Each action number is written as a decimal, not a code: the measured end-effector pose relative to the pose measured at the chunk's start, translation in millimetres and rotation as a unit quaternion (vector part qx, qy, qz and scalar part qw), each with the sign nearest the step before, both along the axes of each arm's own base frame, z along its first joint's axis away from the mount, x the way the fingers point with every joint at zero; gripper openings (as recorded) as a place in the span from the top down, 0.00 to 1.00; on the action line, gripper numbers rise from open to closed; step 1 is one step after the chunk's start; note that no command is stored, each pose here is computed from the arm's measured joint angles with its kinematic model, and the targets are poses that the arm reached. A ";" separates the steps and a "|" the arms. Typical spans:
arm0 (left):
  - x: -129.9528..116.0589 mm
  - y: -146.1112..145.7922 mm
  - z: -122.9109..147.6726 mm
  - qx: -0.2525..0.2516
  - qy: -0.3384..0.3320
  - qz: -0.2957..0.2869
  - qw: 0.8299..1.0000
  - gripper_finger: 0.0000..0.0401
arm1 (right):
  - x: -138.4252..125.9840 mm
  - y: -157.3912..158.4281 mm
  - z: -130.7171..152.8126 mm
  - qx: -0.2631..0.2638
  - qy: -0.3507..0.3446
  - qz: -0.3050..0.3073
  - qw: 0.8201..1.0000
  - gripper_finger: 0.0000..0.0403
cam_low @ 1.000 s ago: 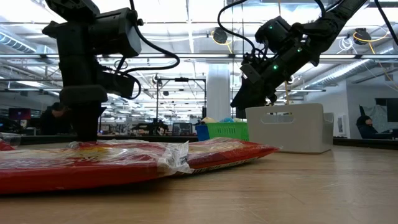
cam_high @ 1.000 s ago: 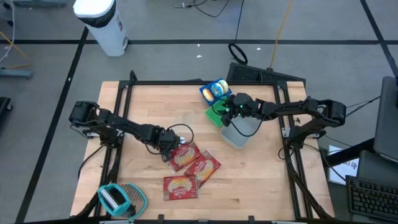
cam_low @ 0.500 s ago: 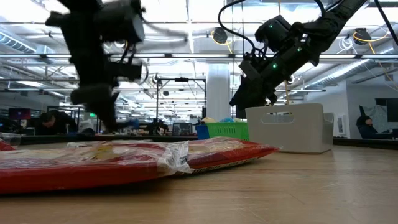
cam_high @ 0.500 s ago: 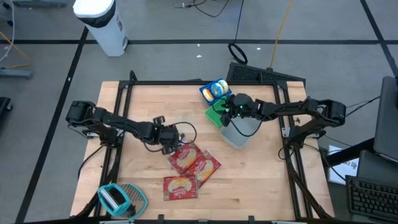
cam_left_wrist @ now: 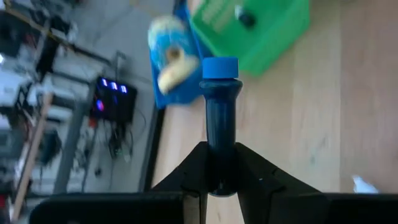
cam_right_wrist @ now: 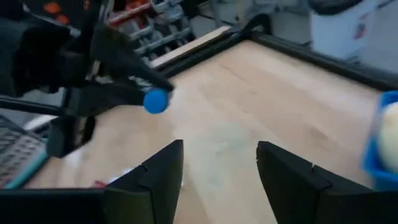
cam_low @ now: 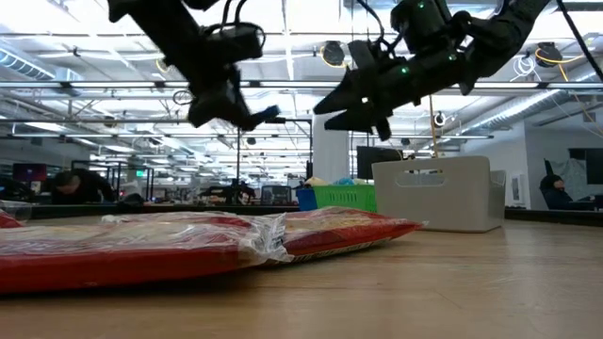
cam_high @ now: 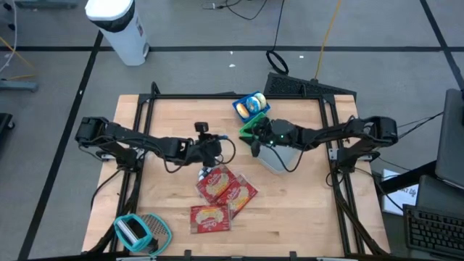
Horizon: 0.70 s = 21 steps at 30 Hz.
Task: Pick & Place Food Item
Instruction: Put the large blue food coloring bottle into the green bin
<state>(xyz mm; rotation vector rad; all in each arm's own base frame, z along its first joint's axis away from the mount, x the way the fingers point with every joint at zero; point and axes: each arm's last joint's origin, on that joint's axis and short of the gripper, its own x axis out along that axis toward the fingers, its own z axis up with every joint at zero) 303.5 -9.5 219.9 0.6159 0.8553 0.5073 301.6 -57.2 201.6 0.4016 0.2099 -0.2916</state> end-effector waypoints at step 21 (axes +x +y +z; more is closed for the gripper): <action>10.4 7.7 0.7 0.010 -0.010 -0.034 0.999 0.85 | 61.6 -3.7 -0.5 0.060 -0.066 0.090 0.992 0.35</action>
